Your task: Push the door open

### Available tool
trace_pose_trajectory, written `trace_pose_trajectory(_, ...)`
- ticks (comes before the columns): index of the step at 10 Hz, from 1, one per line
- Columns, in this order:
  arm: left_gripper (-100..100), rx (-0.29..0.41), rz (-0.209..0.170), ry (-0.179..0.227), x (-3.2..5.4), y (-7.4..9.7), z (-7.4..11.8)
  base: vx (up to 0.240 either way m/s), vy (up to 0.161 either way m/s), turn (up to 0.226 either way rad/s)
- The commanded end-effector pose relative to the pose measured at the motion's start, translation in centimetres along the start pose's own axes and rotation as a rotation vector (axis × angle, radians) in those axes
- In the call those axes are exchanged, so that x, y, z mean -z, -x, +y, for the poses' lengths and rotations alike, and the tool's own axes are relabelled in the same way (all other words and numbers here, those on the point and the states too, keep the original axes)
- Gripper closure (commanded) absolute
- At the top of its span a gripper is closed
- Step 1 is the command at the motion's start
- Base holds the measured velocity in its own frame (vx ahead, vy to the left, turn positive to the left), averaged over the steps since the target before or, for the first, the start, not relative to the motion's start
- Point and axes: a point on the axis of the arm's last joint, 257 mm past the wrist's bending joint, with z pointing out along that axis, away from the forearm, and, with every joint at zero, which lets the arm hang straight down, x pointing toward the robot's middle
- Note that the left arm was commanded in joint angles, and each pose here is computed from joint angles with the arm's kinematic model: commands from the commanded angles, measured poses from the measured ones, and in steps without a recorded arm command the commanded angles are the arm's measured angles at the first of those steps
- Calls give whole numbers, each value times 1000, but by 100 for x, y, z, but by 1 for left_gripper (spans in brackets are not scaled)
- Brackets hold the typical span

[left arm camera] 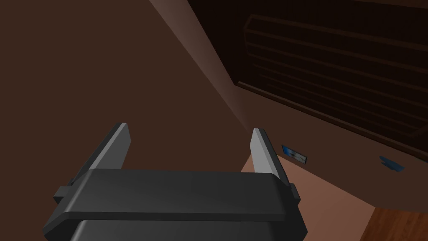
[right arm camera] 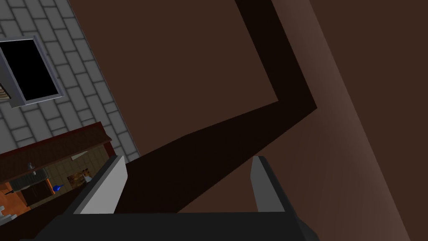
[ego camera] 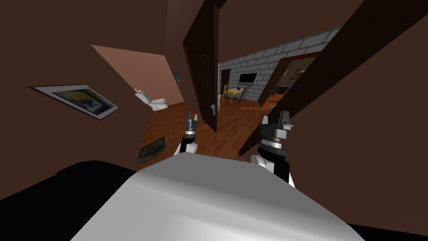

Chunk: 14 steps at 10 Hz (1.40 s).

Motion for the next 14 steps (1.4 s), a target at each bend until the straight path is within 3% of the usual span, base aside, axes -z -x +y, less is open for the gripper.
trace_pose_trajectory(1,-100,10,11,19,-17,-48,140,84,84,-59)
trace_pose_trajectory(14,-100,76,95,170,-60,-450,1135,69,87,-49)
